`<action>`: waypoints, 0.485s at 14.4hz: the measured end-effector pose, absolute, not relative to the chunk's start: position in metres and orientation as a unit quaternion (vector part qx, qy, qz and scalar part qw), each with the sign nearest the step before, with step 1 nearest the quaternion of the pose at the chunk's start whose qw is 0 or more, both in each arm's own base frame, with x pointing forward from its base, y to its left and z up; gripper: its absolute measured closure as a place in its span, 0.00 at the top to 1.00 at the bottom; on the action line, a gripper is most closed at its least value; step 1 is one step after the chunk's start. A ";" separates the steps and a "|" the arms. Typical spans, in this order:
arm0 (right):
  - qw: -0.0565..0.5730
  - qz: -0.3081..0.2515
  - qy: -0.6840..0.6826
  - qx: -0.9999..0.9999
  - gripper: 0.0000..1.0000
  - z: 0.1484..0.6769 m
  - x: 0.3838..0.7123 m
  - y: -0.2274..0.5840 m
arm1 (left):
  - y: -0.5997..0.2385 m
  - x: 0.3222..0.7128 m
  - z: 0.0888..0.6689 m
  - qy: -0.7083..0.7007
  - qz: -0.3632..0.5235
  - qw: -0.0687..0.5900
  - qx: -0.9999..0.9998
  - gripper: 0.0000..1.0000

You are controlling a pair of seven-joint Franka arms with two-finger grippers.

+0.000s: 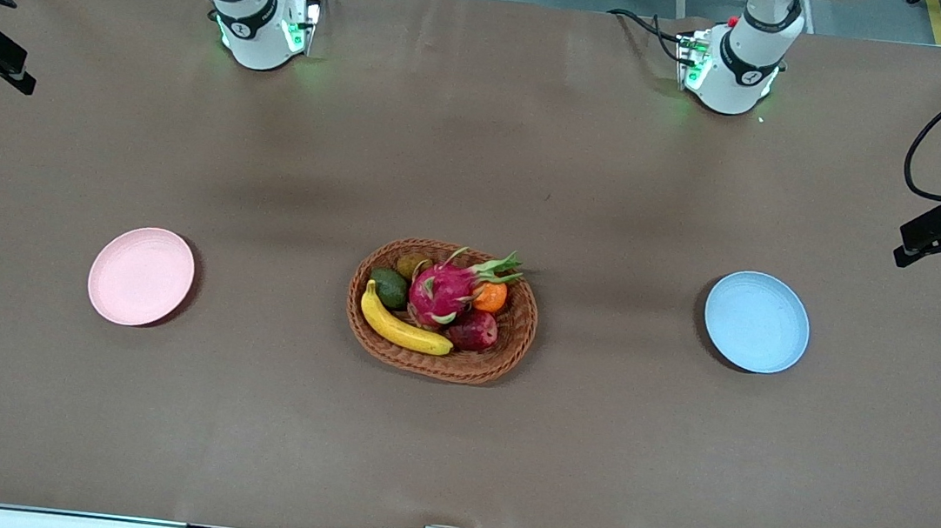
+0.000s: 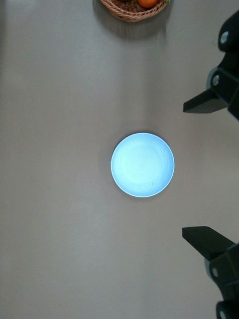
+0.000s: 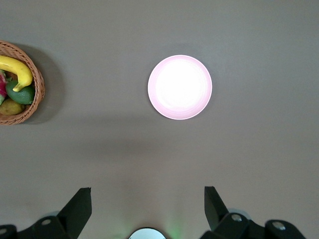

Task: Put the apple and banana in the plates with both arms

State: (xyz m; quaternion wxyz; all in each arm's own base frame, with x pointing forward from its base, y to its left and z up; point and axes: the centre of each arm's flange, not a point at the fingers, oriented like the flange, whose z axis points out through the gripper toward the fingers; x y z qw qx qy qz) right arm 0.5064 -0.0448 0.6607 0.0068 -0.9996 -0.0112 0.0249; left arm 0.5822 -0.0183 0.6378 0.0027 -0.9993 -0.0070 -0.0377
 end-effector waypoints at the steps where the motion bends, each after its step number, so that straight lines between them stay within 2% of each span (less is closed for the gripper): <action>1: 0.007 0.025 -0.011 -1.000 1.00 0.661 0.506 -0.045 | -0.023 0.582 0.636 -0.005 -0.034 0.002 -0.999 1.00; 4: 0.007 0.025 -0.011 -1.000 1.00 0.661 0.506 -0.045 | -0.069 0.588 0.613 0.007 -0.013 -0.003 -1.000 1.00; 7: 0.007 0.025 -0.011 -1.000 1.00 0.661 0.506 -0.045 | -0.143 0.599 0.559 -0.001 0.027 -0.004 -1.000 1.00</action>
